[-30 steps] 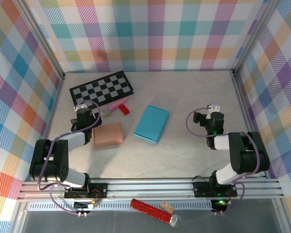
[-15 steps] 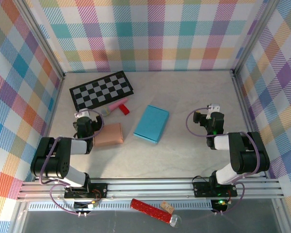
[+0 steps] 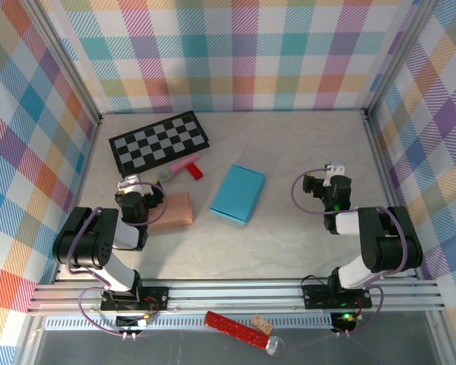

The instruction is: Fold the paper box

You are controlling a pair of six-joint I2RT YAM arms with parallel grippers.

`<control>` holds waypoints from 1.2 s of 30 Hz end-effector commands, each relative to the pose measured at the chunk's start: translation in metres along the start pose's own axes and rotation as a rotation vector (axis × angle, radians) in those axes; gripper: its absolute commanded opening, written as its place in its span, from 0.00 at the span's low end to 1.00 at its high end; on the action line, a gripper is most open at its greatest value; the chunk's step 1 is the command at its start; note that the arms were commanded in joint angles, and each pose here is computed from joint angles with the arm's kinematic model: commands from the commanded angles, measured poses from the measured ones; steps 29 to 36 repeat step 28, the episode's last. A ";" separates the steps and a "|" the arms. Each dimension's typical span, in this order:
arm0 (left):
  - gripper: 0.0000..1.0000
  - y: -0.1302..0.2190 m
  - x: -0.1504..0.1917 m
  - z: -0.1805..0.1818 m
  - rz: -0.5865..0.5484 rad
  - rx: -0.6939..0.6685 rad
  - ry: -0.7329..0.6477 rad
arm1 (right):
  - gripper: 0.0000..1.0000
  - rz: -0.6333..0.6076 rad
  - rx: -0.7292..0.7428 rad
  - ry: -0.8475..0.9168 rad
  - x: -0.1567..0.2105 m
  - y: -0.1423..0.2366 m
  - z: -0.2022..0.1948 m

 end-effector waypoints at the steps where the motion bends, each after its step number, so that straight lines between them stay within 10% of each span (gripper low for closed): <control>1: 1.00 -0.010 -0.013 -0.006 0.003 -0.012 -0.010 | 0.99 -0.047 -0.005 -0.020 -0.011 -0.001 0.000; 36: 1.00 -0.022 -0.015 -0.022 0.063 0.010 -0.081 | 0.99 -0.043 -0.041 0.002 -0.011 -0.002 0.005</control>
Point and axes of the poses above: each hand's point on the last joint's axis, 136 mm out from that joint toward the fingers, its own y axis back along the fingers, its own z axis along the line the jaws close on, x = y × z, the point moved 6 cm from there along y, back along the fingers, and after that the axes turned 2 degrees about y, right-handed, at the moved point
